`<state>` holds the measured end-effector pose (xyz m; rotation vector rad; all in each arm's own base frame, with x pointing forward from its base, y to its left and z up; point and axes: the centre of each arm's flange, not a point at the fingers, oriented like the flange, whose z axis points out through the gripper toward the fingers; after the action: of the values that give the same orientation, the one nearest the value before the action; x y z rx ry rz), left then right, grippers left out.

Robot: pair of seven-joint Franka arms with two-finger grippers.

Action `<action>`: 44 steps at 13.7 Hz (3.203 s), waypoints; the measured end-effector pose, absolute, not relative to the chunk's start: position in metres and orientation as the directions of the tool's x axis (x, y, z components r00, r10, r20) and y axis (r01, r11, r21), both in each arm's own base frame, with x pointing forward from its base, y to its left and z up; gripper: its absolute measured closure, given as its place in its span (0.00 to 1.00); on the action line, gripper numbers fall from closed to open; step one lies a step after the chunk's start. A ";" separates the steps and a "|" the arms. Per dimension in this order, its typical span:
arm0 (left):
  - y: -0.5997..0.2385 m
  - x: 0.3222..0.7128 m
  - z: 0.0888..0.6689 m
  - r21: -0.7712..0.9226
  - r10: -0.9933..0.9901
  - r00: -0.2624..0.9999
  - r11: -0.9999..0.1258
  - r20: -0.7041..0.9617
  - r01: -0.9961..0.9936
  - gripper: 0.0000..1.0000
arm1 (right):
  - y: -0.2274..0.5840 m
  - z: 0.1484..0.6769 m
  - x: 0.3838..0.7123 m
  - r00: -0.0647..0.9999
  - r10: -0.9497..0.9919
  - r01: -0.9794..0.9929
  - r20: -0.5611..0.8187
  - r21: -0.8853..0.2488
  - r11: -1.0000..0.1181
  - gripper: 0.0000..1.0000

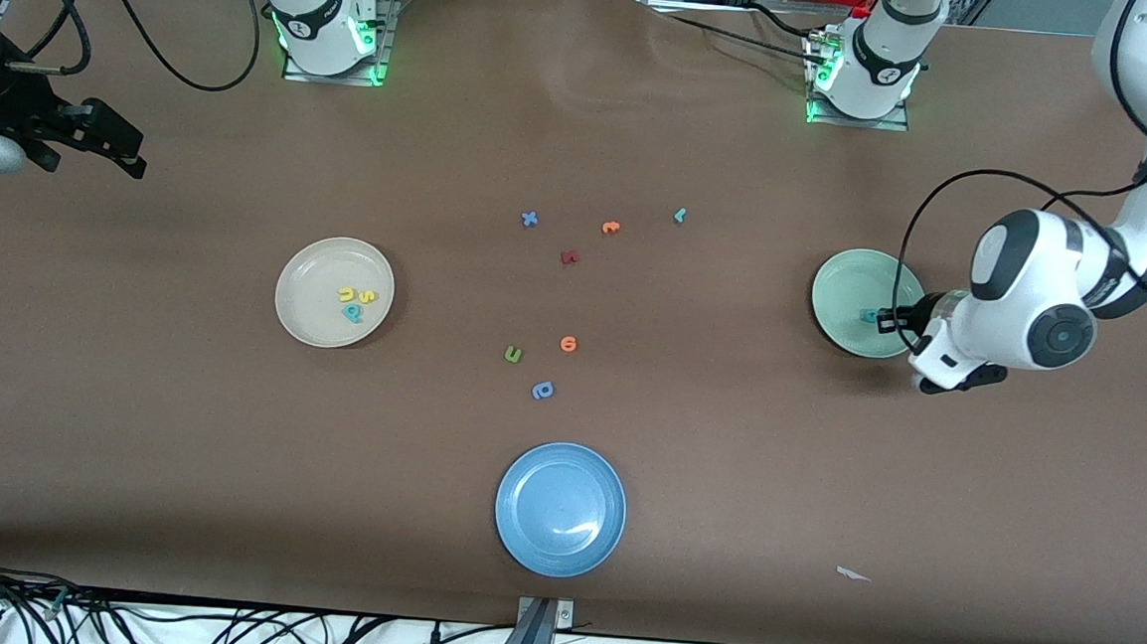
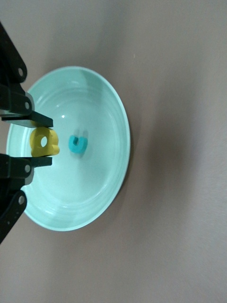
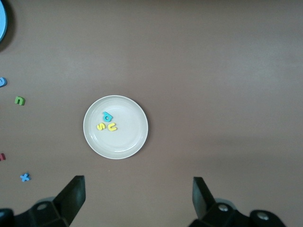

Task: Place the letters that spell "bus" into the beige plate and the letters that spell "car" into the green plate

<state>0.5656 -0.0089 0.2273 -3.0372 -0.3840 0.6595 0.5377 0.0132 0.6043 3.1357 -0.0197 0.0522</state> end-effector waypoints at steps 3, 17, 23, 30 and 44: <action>-0.010 0.565 0.216 -0.053 0.239 0.876 -0.970 -0.419 0.239 0.67 | 0.015 0.606 0.545 0.999 -0.007 -0.007 0.037 0.004 -1.000 0.00; -0.249 0.483 0.262 -0.005 0.446 0.830 -0.882 -0.336 0.472 0.00 | 0.024 0.599 0.552 1.000 0.008 0.008 0.020 0.002 -1.000 0.00; -0.313 0.374 0.207 -0.029 0.478 0.815 -0.868 -0.327 0.496 0.07 | 0.025 0.599 0.552 1.000 0.011 0.010 0.020 0.002 -1.000 0.00; -0.328 0.338 0.194 -0.053 0.484 0.837 -0.871 -0.254 0.488 0.09 | 0.025 0.599 0.552 1.000 0.011 0.010 0.020 0.002 -1.000 0.00; -0.326 0.342 0.164 -0.034 0.528 0.822 -0.845 -0.214 0.534 0.13 | 0.025 0.599 0.551 1.000 0.011 0.011 0.019 0.002 -1.000 0.00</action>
<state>0.3424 -0.3262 0.1642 -3.0247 -0.8817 0.3429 0.5515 0.0251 0.5993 3.1390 0.0169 0.0305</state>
